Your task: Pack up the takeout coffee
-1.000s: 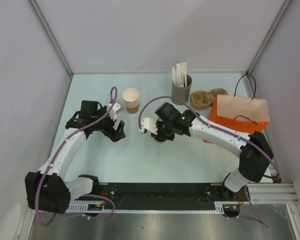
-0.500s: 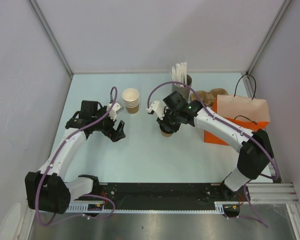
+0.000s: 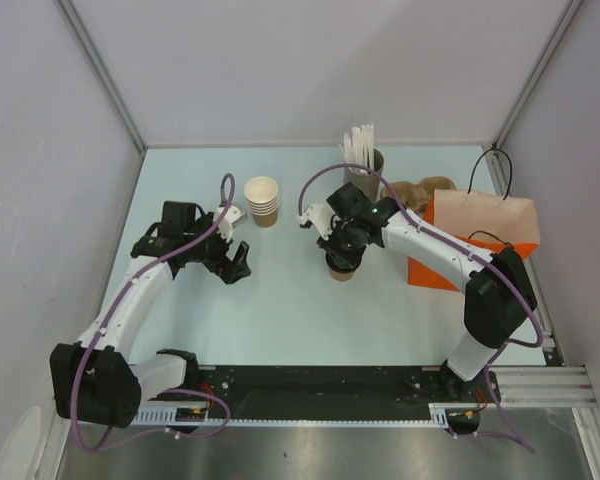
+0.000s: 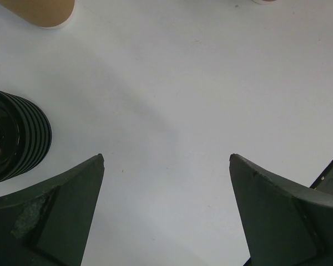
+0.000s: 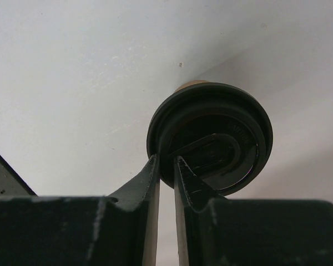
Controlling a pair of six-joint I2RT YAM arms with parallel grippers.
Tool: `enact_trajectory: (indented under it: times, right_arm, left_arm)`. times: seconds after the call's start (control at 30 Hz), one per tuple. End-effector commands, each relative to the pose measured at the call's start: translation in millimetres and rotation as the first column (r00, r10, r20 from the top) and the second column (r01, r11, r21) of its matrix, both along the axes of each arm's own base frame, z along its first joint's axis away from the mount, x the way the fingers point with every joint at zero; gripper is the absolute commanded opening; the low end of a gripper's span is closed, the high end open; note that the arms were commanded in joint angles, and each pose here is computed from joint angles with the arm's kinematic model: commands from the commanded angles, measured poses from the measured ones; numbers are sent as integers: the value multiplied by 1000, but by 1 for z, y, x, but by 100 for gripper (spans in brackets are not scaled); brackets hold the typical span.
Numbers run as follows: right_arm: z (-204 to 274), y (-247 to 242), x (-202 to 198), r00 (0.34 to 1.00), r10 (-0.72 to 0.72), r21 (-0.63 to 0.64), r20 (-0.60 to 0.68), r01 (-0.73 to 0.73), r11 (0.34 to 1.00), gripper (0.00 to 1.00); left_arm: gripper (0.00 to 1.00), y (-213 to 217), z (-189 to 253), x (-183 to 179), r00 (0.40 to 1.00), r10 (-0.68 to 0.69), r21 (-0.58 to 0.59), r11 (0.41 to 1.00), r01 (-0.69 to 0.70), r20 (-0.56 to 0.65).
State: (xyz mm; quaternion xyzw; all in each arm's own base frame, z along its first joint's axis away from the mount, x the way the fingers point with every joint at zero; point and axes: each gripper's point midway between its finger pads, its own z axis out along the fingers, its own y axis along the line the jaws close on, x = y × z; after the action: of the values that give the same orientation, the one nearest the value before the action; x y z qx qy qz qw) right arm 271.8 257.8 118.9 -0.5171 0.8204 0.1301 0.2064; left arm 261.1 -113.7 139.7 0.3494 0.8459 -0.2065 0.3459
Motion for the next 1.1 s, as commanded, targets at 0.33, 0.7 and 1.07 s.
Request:
enact_trajectory:
  times: [0.33, 0.7, 1.07]
  right_arm:
    - [32, 4, -3, 994, 91, 48, 65, -94, 994, 47]
    - [39, 0, -16, 967, 236, 30, 100, -240, 970, 49]
    - [43, -17, -13, 902, 400, -8, 165, -404, 915, 49]
  left_arm:
    - [99, 2, 0, 5, 1000, 10, 0, 1000, -10, 23]
    - [99, 2, 0, 5, 1000, 11, 2, 1000, -11, 29]
    - [99, 3, -1, 5, 1000, 9, 4, 1000, -9, 25]
